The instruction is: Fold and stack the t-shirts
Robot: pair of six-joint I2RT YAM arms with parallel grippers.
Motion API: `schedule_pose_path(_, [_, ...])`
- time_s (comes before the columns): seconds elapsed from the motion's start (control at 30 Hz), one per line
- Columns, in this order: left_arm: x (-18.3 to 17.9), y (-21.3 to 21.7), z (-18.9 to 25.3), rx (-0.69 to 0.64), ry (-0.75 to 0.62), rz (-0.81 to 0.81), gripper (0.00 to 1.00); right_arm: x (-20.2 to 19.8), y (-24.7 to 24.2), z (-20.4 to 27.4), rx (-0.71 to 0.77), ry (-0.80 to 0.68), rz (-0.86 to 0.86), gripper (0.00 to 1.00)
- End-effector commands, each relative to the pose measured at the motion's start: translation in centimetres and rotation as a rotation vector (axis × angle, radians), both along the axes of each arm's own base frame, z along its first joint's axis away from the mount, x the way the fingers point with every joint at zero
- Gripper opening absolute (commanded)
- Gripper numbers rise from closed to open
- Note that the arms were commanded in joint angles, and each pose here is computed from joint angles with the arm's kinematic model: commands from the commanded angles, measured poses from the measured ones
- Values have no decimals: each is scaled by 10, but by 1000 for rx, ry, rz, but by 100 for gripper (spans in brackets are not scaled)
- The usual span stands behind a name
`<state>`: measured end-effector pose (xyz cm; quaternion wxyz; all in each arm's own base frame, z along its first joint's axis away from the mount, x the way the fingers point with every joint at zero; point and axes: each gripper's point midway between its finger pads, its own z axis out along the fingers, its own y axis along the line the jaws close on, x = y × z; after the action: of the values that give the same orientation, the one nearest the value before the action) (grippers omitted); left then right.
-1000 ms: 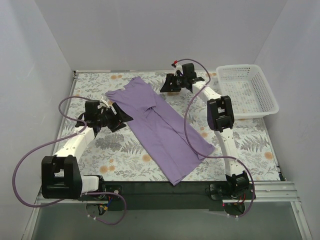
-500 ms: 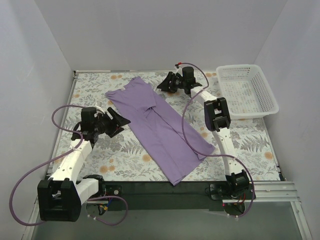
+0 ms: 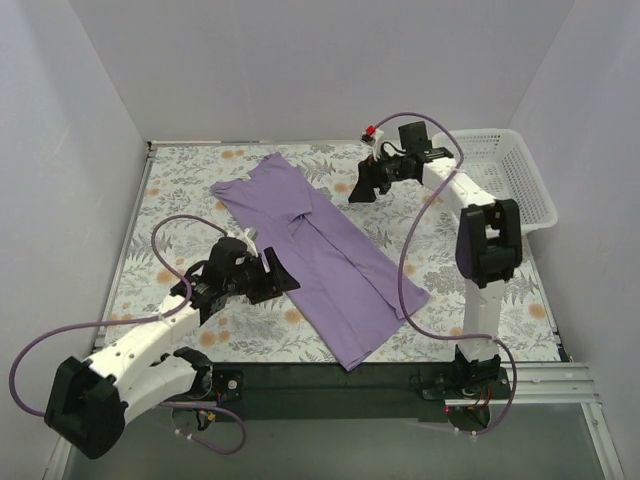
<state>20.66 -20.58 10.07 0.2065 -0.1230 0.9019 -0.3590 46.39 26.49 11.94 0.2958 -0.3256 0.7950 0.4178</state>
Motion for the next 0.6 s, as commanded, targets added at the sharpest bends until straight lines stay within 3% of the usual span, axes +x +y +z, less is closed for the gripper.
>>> schedule_pose_path(0.0, [-12,0,31,34,-192,-61,62,-65,-25,59,-127,-372,293,78])
schedule_pose_path(0.03, [-17,-3,34,37,-223,-92,62,-94,-37,39,-164,-334,337,79])
schedule_pose_path(0.07, [-22,-6,37,37,-253,-119,64,-111,-46,64,-188,-468,381,83])
schedule_pose_path(0.1, [-39,-18,42,26,-284,-194,65,-122,-59,58,-248,-592,458,86])
schedule_pose_path(0.13, [-47,-24,40,32,-304,-237,66,-151,-69,32,-266,-611,525,92])
schedule_pose_path(0.17, [-51,-27,38,53,-337,-252,67,-169,-79,48,-277,-730,546,98])
schedule_pose_path(0.23, [-83,-46,30,64,-365,-382,68,-189,-86,46,-276,-878,618,98])
schedule_pose_path(0.37, [-127,-82,20,127,-519,-565,69,-242,-106,19,-305,-918,721,98])
schedule_pose_path(0.5, [-159,-104,-20,377,-648,-762,69,-280,-114,0,-265,-913,833,97])
schedule_pose_path(0.57, [-160,-118,-21,427,-678,-783,69,-287,-118,-6,-280,-914,850,97])
